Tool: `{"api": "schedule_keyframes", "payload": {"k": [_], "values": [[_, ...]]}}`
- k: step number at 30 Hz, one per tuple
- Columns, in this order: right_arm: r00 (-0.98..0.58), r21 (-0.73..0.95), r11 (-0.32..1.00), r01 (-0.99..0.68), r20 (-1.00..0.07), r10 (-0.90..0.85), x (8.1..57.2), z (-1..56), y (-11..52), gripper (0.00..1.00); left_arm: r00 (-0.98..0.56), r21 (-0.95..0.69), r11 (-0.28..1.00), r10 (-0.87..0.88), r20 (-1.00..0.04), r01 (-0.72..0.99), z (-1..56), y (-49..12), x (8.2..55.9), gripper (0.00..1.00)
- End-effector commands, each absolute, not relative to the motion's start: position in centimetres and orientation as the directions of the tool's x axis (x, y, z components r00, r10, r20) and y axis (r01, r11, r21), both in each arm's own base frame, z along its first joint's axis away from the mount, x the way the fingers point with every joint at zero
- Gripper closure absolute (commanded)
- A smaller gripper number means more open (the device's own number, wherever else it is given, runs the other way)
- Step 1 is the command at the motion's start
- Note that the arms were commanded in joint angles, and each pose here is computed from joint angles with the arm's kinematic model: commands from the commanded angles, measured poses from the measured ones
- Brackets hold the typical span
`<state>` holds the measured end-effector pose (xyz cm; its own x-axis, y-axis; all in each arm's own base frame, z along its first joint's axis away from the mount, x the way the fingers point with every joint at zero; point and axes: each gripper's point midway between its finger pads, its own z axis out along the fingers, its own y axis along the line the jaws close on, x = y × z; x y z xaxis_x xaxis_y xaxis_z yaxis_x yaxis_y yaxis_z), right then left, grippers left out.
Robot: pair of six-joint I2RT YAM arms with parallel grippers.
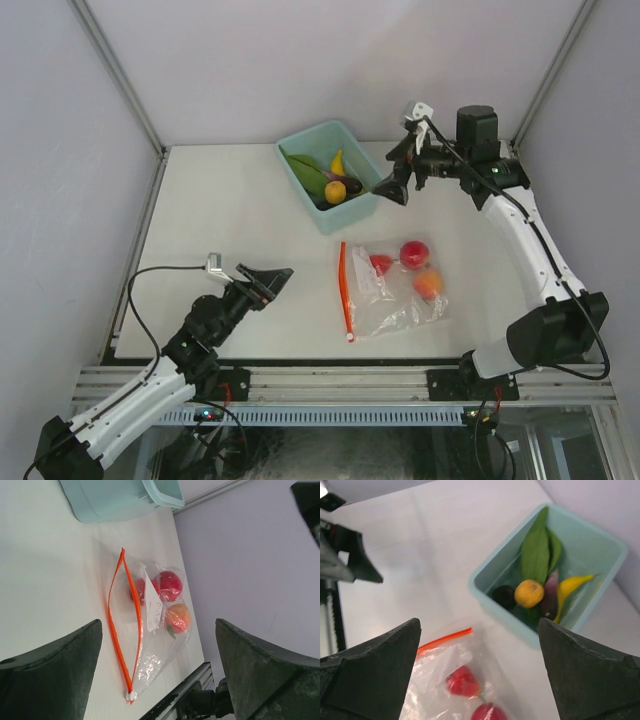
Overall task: Open the zip-top bag and remove the fake food
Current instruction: Place the fake fruit in the bin, then pick up the fake fruit from the zipper food storage bag.
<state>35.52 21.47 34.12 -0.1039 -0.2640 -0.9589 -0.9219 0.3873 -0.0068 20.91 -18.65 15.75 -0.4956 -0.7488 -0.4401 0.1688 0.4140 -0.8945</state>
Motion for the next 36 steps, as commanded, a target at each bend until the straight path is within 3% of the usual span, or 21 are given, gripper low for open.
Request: {"api": "schedule_keyframes", "payload": {"k": [1, 12, 20, 26, 36], "values": [[-0.133, 0.059, 0.311, -0.948, -0.966, -0.222, 32.8, 33.0, 21.0, 0.02, -0.447, -0.908, 0.380, -0.791, -0.418, 0.176, 16.8, -18.1, 21.6, 0.04], [-0.208, 0.134, 0.280, -0.951, -0.944, -0.256, 30.1, 28.7, 17.8, 0.02, -0.429, -0.922, 0.367, -0.818, -0.383, 0.124, 16.3, -17.8, 22.3, 0.07], [-0.143, 0.056, 0.244, -0.968, -0.923, -0.356, 28.3, 25.9, 16.7, 0.02, -0.390, -0.909, 0.395, -0.822, -0.415, 0.133, 16.8, -17.4, 23.0, 0.08], [0.020, -0.083, 0.138, -0.987, -0.912, -0.410, 26.8, 24.7, 16.4, 0.01, -0.376, -0.864, 0.475, -0.779, -0.501, 0.166, 16.8, -17.3, 23.2, 0.09], [0.328, -0.293, -0.146, -0.945, -0.823, -0.463, 24.5, 21.2, 15.6, 0.00, -0.347, -0.716, 0.640, -0.628, -0.696, 0.278, 17.1, -17.5, 23.3, 0.10]]}}
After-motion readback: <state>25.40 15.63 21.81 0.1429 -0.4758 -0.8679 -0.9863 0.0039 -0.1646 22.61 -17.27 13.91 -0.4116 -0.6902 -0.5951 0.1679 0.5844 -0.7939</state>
